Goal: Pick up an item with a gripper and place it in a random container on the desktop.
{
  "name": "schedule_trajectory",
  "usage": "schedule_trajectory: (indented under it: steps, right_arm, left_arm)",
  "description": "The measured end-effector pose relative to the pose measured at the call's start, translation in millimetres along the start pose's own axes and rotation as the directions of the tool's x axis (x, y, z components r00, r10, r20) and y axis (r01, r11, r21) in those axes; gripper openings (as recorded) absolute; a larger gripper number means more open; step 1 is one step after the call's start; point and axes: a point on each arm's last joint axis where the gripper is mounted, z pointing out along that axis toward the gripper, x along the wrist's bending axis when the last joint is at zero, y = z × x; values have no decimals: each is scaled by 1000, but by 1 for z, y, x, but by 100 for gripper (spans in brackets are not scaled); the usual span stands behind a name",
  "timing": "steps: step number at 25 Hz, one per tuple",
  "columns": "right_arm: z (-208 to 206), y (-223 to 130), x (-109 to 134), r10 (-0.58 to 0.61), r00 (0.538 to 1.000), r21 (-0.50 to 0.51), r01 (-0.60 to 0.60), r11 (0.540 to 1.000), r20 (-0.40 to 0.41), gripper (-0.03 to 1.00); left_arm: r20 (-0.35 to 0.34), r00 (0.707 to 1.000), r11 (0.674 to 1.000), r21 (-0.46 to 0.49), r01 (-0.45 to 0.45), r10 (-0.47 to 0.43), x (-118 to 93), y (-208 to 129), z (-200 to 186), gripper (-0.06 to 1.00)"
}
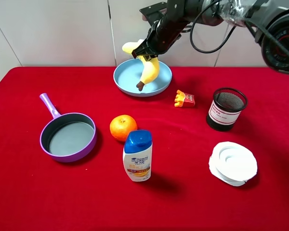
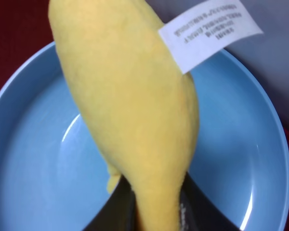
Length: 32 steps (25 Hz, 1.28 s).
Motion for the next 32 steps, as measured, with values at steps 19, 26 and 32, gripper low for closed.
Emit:
schedule_trajectory:
  steps: [19,26,32]
  right_arm:
    - [38,-26,-29,59,998,32,-60,998,22,9]
    - [45,-28,-29,62,998,26,-63,998,22,9]
    - [45,-28,-29,62,998,26,-63,998,22,9]
  left_arm:
    - [0,1000,1000,0,0,0,0,0,0,99]
    - [0,1000,1000,0,0,0,0,0,0,99]
    - [0,1000,1000,0,0,0,0,0,0,99]
